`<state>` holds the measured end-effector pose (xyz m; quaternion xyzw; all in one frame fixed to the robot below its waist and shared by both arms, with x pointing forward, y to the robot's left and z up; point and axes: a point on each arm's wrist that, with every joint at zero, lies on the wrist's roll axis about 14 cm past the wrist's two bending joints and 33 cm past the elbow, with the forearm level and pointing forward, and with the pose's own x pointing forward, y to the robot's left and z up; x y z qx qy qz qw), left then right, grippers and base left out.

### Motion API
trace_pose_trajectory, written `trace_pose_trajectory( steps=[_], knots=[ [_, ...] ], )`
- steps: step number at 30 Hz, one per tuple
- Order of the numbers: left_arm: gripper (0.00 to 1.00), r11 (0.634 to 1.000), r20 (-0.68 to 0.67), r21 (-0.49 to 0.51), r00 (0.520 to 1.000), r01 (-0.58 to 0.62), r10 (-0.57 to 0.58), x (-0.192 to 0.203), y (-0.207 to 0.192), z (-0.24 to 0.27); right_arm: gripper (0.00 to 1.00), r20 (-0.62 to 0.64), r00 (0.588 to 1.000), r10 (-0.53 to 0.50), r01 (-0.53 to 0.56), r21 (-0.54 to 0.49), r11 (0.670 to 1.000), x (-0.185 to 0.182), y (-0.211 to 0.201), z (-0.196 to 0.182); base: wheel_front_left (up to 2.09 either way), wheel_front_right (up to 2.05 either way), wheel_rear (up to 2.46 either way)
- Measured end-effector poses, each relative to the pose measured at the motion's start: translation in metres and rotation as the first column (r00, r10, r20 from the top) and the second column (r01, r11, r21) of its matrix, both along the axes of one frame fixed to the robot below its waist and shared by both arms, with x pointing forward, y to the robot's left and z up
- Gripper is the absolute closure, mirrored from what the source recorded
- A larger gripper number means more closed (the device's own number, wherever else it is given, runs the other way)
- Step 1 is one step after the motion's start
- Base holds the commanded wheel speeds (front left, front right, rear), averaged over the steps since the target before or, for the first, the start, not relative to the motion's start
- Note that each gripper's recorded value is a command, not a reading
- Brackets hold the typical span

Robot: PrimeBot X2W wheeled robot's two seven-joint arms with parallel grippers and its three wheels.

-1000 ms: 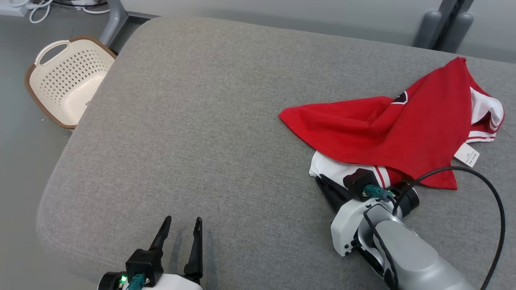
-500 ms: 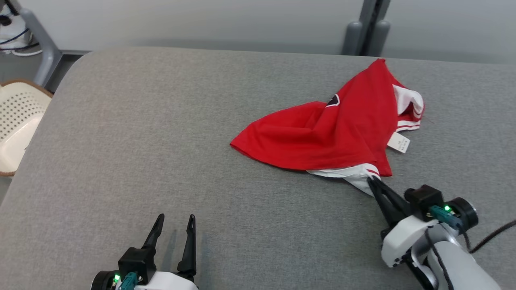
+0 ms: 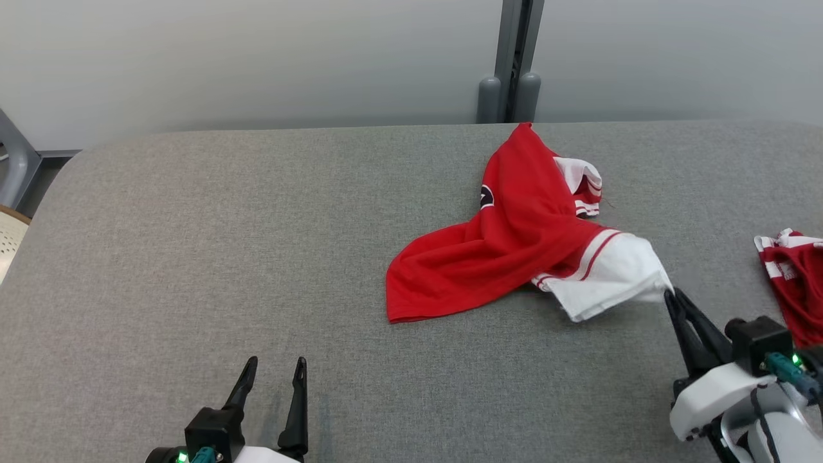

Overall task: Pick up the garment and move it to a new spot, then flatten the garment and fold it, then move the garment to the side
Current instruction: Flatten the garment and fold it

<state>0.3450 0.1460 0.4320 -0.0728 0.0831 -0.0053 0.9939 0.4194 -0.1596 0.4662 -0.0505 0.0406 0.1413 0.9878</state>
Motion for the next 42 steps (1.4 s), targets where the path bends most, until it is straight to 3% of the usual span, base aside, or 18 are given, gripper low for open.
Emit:
trace_pose_trajectory(
  steps=[8, 18, 23, 26, 30, 42],
  knots=[
    [0.00, 1.000, -0.011, 0.011, 1.000, -0.013, 0.013, -0.004, 0.007, -0.004, 0.00, -0.059, 0.998, -0.019, 0.024, 0.083, 0.996, -0.013, 0.015, -0.019, 0.00, 0.00, 0.00],
    [0.00, 1.000, 0.004, 0.011, 1.000, 0.024, -0.024, 0.000, -0.003, 0.000, 0.00, 0.023, 0.999, -0.031, 0.026, 0.165, 0.986, -0.010, 0.030, 0.009, 0.00, 0.00, 0.00],
    [0.00, 0.993, 0.025, 0.003, 0.993, 0.115, -0.115, 0.017, -0.030, 0.006, 0.00, 0.036, 0.998, -0.060, 0.053, 0.173, 0.984, -0.011, 0.021, 0.013, 0.00, 0.00, 0.00],
    [0.00, 0.973, 0.051, -0.003, 0.972, 0.231, -0.230, 0.040, -0.066, 0.012, 0.00, 0.027, 0.996, -0.084, 0.079, 0.168, 0.983, -0.011, 0.012, 0.009, 0.00, 0.00, 0.00],
    [0.00, 0.953, 0.023, -0.013, 0.953, 0.304, -0.304, 0.058, -0.092, 0.002, 0.00, 0.018, 0.992, -0.126, 0.122, 0.157, 0.980, -0.011, -0.004, 0.005, 0.00, 0.00, 0.00],
    [0.00, 0.952, -0.157, -0.030, 0.939, 0.305, -0.306, 0.074, -0.107, -0.054, 0.00, -0.018, 0.971, -0.238, 0.239, 0.135, 0.962, -0.022, -0.043, -0.007, 0.00, 0.00, 0.00]
  ],
)
